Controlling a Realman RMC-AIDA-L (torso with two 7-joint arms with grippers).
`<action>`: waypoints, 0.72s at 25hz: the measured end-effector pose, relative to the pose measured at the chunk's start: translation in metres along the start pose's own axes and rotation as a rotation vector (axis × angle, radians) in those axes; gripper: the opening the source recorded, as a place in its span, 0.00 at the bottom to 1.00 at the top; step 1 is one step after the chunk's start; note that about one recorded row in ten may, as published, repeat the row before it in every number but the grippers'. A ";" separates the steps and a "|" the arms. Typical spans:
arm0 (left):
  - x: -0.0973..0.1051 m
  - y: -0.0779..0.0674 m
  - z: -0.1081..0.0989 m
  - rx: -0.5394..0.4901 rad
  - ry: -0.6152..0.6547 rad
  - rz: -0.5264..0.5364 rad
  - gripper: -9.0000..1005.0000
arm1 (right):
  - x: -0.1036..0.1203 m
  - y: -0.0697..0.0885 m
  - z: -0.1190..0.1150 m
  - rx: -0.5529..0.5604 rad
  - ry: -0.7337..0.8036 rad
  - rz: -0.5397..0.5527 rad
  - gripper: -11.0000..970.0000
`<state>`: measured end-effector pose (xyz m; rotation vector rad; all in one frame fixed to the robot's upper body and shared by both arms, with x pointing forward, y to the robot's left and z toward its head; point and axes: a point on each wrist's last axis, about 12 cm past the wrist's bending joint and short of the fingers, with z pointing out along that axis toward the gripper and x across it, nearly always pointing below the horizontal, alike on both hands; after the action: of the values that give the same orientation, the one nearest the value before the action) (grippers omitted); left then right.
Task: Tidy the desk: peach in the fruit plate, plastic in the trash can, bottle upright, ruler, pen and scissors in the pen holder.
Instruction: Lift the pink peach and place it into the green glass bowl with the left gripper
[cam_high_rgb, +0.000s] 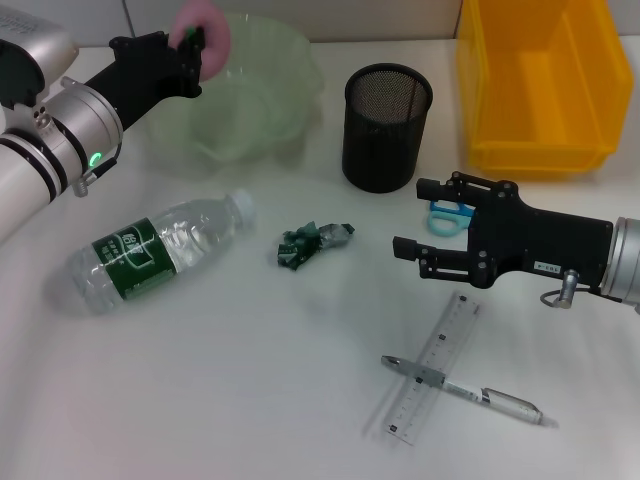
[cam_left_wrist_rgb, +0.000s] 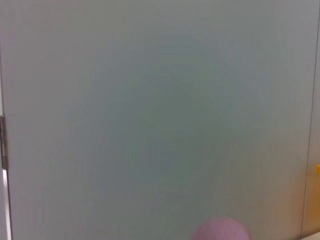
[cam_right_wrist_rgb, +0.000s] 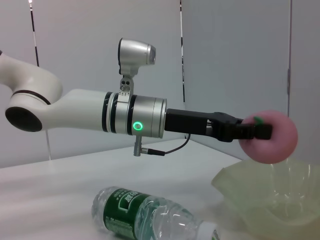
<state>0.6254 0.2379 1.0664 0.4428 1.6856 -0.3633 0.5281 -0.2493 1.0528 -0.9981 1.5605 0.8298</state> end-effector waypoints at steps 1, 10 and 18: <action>0.000 0.000 0.000 0.001 -0.001 -0.001 0.12 | 0.000 0.000 0.000 0.000 0.000 0.000 0.81; -0.001 -0.004 -0.001 0.024 -0.017 -0.004 0.31 | 0.000 0.000 0.000 -0.003 0.000 0.000 0.81; 0.000 -0.004 -0.001 0.021 -0.017 -0.010 0.52 | 0.000 0.001 0.000 -0.006 0.000 0.002 0.81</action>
<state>0.6226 0.2354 1.0664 0.4452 1.6695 -0.3916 0.5277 -0.2488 1.0528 -1.0006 1.5603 0.8360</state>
